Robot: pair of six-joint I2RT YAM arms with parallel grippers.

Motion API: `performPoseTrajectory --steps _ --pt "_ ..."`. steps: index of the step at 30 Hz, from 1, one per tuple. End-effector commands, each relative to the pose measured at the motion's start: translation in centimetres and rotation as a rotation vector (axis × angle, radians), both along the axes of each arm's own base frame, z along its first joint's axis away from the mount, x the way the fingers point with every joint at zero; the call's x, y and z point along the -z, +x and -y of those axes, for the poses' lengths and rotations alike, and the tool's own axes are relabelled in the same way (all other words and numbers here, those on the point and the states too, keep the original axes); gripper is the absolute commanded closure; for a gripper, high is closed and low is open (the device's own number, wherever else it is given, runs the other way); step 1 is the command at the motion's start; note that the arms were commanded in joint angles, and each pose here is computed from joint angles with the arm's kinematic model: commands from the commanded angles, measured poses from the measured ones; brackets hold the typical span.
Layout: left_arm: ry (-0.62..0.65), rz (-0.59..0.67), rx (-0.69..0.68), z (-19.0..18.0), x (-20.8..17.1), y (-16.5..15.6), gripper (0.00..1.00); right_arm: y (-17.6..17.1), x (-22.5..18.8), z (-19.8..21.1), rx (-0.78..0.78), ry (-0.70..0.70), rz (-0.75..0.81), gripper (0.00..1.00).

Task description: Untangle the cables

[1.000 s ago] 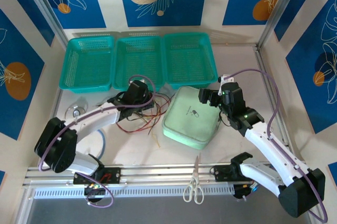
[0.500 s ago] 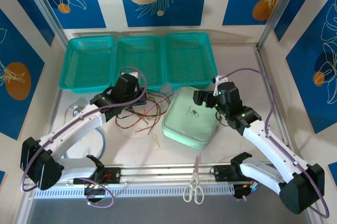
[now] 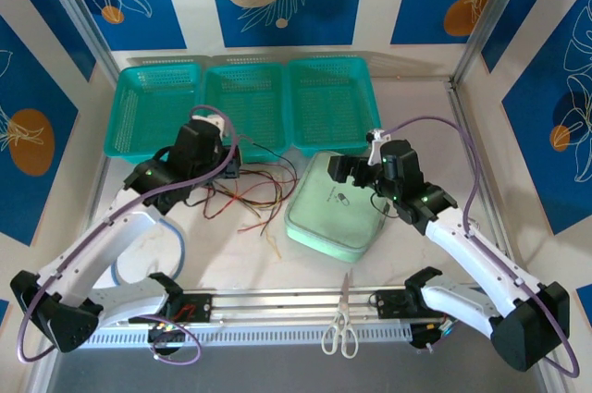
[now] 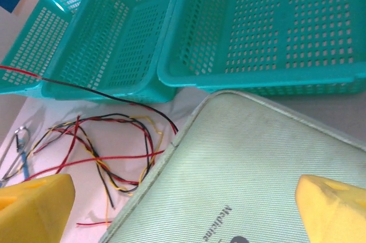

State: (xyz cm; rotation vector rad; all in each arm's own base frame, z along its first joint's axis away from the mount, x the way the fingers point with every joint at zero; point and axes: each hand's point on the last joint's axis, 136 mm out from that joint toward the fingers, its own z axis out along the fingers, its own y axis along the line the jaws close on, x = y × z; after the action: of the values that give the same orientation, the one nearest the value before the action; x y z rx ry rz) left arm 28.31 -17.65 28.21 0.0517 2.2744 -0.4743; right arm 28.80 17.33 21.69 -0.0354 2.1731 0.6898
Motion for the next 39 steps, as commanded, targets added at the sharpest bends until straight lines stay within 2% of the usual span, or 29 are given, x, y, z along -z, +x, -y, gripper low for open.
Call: performPoseTrajectory --steps 1,4,7,12,16,21,23,27,34,39 --pt "0.016 0.016 0.021 -0.6 -1.6 -0.6 1.0 0.0 -1.9 -2.0 -0.042 0.089 0.011 0.0" --pt "0.022 0.027 0.034 -0.6 -2.4 -0.5 1.0 0.1 -2.2 -3.0 -0.062 0.104 0.011 0.0" --pt "0.034 0.009 0.049 -0.4 -2.2 -0.6 1.0 0.0 -2.6 -5.0 -0.153 0.104 0.054 0.02" --pt "0.033 0.002 0.064 -0.2 -1.9 -0.7 1.0 0.3 -2.8 -8.2 -0.37 -0.104 0.319 0.04" --pt "0.033 0.0 0.081 -0.2 -2.4 -0.8 1.0 0.9 -3.0 -10.3 -0.536 -0.18 0.484 0.09" --pt "-0.033 -0.002 0.133 0.7 -4.7 -1.4 1.0 1.4 -4.0 -12.5 -0.68 -0.157 0.53 0.12" --pt "-0.021 -0.007 0.144 0.7 -5.2 -1.4 1.0 1.3 -4.3 -13.2 -0.721 -0.146 0.566 0.12" --pt "0.05 -0.033 0.138 -0.3 -4.5 -1.4 1.0 1.8 -4.0 -14.3 -0.809 -0.168 0.621 0.14" --pt "0.01 -0.025 0.159 0.1 -5.1 -1.5 1.0 4.0 -3.3 -16.6 -0.92 -0.196 0.653 0.2" --pt "0.008 -0.035 0.16 0.1 -4.8 -1.5 1.0 4.6 -2.6 -18.5 -1.0 -0.188 0.614 0.23"
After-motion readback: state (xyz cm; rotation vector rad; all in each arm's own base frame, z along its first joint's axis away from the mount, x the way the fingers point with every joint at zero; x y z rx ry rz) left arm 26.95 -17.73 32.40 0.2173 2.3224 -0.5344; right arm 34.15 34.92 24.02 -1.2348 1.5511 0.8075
